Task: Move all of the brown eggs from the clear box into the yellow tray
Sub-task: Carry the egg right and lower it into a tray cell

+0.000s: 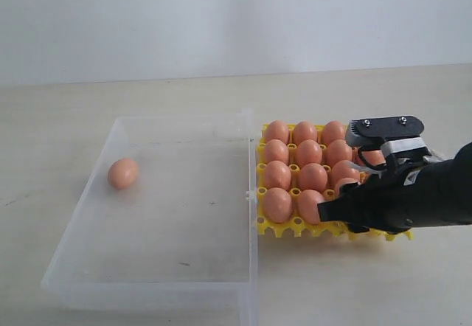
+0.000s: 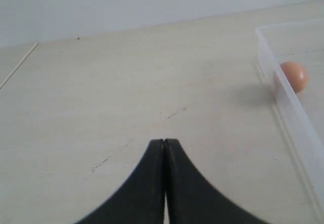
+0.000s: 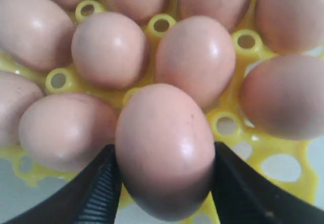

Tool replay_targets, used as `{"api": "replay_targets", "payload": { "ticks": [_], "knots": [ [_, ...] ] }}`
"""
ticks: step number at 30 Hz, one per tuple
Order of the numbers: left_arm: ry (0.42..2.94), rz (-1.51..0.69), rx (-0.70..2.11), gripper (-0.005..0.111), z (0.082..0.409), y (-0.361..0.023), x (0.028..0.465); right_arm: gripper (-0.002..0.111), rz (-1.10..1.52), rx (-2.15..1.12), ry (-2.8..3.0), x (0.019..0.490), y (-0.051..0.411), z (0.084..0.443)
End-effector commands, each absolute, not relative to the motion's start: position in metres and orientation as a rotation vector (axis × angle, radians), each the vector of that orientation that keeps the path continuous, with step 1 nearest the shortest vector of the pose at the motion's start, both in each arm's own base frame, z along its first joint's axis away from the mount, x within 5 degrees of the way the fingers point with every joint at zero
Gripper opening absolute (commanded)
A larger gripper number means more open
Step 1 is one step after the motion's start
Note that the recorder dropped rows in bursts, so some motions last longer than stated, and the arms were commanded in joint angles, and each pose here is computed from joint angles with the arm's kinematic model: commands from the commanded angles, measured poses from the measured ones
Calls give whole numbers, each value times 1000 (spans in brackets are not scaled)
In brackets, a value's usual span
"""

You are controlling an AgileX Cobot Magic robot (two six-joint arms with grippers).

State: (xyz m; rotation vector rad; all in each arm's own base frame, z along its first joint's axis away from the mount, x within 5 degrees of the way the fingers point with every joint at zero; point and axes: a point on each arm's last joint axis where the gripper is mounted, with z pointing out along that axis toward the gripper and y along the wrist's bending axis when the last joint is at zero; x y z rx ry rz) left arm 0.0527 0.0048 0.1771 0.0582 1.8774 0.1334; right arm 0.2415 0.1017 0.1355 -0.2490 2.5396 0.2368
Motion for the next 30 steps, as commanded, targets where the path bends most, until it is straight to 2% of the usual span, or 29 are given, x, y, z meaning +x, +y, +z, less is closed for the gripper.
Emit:
{"api": "replay_targets", "payload": {
  "ticks": [1,30],
  "knots": [
    [1862,131,51,0,179,5,52,0,236,-230,2494,231,95,143],
    [1862,131,51,0,179,5,52,0,251,-197,2446,225,92,152]
  ]
}}
